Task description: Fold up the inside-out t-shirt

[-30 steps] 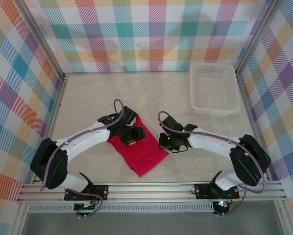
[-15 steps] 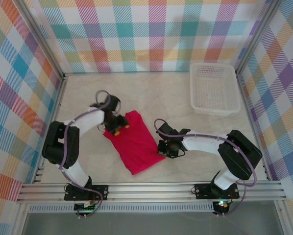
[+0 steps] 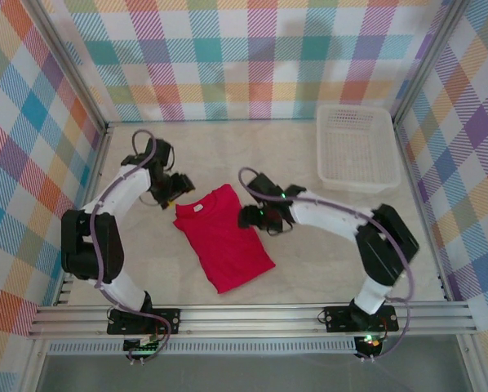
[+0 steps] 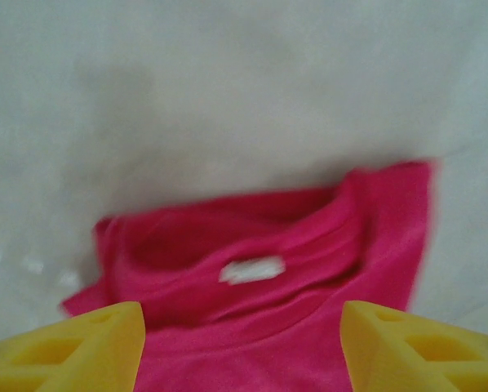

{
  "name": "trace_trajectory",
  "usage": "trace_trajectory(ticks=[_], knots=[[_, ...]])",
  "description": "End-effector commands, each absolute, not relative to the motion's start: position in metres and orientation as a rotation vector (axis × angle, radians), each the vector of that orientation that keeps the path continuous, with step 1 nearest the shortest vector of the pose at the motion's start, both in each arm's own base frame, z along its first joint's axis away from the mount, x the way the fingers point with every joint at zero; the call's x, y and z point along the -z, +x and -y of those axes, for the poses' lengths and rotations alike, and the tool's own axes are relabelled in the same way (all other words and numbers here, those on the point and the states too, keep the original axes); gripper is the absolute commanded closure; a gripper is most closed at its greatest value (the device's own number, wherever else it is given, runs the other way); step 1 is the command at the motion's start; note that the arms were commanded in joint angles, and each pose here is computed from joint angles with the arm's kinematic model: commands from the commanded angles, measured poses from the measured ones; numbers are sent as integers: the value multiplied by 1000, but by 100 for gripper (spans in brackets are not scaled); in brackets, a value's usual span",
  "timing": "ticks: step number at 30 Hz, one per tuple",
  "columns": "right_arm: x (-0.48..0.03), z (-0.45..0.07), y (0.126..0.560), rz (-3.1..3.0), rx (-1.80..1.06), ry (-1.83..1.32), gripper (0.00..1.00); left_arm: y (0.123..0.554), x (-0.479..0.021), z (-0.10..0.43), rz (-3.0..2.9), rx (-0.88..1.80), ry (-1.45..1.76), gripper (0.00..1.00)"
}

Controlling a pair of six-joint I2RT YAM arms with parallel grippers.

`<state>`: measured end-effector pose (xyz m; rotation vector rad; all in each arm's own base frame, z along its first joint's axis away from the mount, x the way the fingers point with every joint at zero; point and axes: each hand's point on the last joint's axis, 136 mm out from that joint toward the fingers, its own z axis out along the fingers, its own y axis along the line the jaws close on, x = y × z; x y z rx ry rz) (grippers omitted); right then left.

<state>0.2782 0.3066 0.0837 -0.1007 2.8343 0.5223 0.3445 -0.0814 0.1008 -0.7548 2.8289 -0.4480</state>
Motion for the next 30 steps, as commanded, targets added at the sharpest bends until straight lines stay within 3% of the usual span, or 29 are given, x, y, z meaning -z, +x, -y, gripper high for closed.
trace_trajectory(ticks=[1,5,11,19,24,28,30], knots=[[-71,-332,314,-2809,-498,-362,22,308,-90,84,-2868,590,-794,33],[-60,-366,353,-2810,-498,-461,21,290,-69,81,-2872,636,-838,32],[-32,-373,388,-2842,-460,-450,22,307,-46,96,-2809,812,-902,34],[-15,-389,378,-2901,-708,-436,38,345,-42,122,-2729,984,-884,44],[2,-386,366,-2951,-739,-389,39,341,-16,120,-2814,900,-890,45],[9,-380,366,-2977,-703,-358,53,339,-2,113,-2863,821,-888,46],[8,-380,368,-2971,-721,-344,65,342,0,113,-2870,813,-882,56]])
